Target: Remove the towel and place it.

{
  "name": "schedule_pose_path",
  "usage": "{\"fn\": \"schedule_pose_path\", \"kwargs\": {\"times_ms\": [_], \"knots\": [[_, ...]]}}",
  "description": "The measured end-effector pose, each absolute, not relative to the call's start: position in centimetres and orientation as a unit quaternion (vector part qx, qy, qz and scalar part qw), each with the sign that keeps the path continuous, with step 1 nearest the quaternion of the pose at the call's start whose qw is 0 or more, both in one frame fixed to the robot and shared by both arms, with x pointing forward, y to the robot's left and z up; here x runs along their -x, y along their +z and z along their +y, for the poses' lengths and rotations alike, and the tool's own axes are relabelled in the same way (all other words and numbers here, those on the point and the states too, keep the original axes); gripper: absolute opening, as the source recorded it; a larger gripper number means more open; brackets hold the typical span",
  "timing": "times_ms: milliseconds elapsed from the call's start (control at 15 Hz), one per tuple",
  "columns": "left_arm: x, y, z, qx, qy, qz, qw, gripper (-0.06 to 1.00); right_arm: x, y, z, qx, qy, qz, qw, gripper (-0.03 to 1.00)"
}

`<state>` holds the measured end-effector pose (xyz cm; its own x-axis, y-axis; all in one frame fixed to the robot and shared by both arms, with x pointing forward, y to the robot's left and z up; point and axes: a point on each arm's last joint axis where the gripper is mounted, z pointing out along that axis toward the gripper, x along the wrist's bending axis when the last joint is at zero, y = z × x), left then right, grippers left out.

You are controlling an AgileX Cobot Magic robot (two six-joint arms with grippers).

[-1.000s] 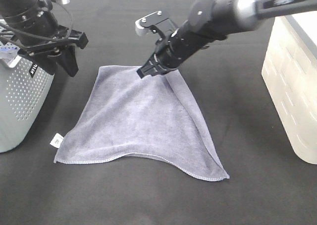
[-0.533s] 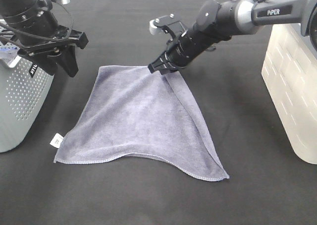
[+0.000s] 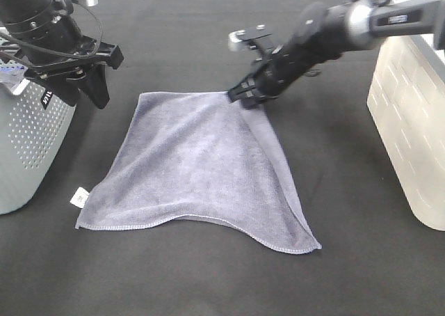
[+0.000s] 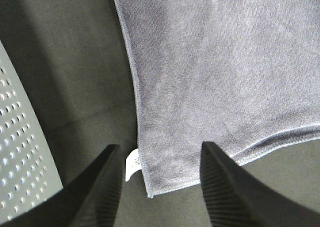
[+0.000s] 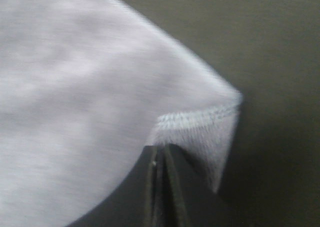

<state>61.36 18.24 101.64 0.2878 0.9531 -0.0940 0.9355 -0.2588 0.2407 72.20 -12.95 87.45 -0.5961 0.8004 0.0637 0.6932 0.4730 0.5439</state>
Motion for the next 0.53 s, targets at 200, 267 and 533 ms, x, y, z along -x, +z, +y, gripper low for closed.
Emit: {"fn": "schedule_pose_path", "kwargs": {"times_ms": [200, 267, 533], "knots": [[-61.4, 101.6, 18.2, -0.792, 0.035, 0.596, 0.126, 0.46, -73.9, 87.7, -18.3, -0.488, 0.265, 0.824, 0.111, 0.06], [-61.4, 101.6, 18.2, -0.792, 0.035, 0.596, 0.126, 0.46, -74.4, 88.0, -19.9, -0.504, 0.267, 0.814, 0.113, 0.06], [-61.4, 101.6, 18.2, -0.792, 0.035, 0.596, 0.125, 0.46, -74.5, 90.2, -20.4, -0.516, 0.302, 0.798, 0.071, 0.06]]}}
